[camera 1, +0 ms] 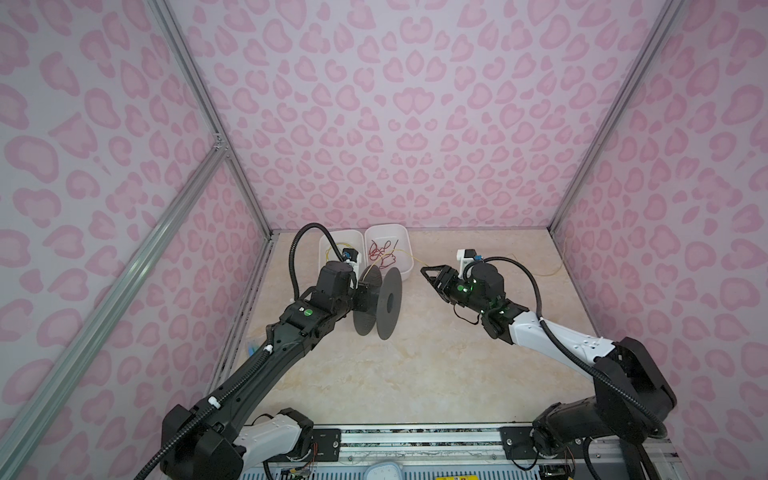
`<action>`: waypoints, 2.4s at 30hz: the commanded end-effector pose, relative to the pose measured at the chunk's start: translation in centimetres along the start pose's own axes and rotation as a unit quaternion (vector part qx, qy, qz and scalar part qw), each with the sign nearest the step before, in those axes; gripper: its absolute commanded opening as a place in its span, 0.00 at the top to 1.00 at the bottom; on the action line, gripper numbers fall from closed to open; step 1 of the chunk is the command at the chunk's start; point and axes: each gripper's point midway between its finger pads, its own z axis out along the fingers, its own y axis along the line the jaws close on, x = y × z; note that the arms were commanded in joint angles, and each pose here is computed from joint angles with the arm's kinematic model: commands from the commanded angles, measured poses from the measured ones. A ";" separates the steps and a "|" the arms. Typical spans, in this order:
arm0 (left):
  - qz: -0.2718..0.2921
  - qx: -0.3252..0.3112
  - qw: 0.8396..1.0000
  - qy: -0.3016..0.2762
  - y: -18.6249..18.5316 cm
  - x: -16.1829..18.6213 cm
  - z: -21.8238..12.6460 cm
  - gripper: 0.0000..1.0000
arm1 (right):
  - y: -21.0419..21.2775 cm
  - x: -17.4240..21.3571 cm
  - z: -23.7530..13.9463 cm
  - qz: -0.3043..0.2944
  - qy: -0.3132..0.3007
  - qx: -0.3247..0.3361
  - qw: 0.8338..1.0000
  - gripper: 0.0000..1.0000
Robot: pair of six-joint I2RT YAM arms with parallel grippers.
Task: Wrap the cables
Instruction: 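Open the right gripper and draw it back from the spool, then reach the right gripper to the loose yellow cable and grasp it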
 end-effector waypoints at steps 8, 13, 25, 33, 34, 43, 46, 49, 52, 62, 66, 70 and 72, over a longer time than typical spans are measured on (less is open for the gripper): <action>-0.026 -0.023 0.999 -0.009 1.7 0.9 -0.6 0.96 | -8.8 -5.7 -9.1 0.025 -0.107 0.139 0.984 0.35; -0.024 -0.023 0.999 -0.007 1.8 1.1 -0.4 0.96 | -10.8 -8.9 -11.5 0.029 -0.139 0.171 0.975 0.34; -0.030 -0.021 0.999 -0.010 1.8 0.9 -0.9 0.96 | -20.7 -22.9 -14.9 0.119 -0.255 0.202 0.938 0.34; -0.029 -0.014 0.999 0.002 1.7 1.6 -0.5 0.96 | -27.4 -28.9 -11.2 0.162 -0.252 0.189 0.935 0.34; -0.028 -0.014 0.999 0.003 1.7 1.7 -0.5 0.96 | -28.0 -29.5 -10.4 0.171 -0.254 0.175 0.936 0.35; -0.023 -0.015 1.000 0.003 1.7 1.4 -0.5 0.96 | -30.2 -31.0 -3.9 0.224 -0.239 0.138 0.935 0.46; -0.022 -0.019 1.000 0.002 1.9 1.3 -0.6 0.96 | -31.7 -31.0 -3.1 0.247 -0.251 0.141 0.925 0.51; -0.021 -0.018 1.000 0.000 1.9 1.2 -0.8 0.96 | -32.4 -31.1 -3.0 0.258 -0.263 0.148 0.918 0.53; -0.021 -0.017 1.000 0.000 1.9 1.3 -0.9 0.96 | -32.7 -31.7 -2.6 0.255 -0.270 0.147 0.917 0.53; -0.021 -0.021 1.000 0.001 2.1 1.5 -0.9 0.96 | -33.5 -34.1 -0.3 0.256 -0.270 0.131 0.919 0.63; -0.021 -0.022 1.000 0.003 2.1 1.5 -0.9 0.96 | -34.0 -34.8 0.5 0.265 -0.268 0.114 0.919 0.71; -0.019 -0.024 1.000 0.004 2.2 1.5 -0.9 0.96 | -33.7 -35.2 0.4 0.260 -0.271 0.108 0.920 0.85; -0.018 -0.027 0.999 0.005 2.3 1.6 -0.9 0.96 | -33.6 -35.6 0.3 0.258 -0.274 0.102 0.921 0.88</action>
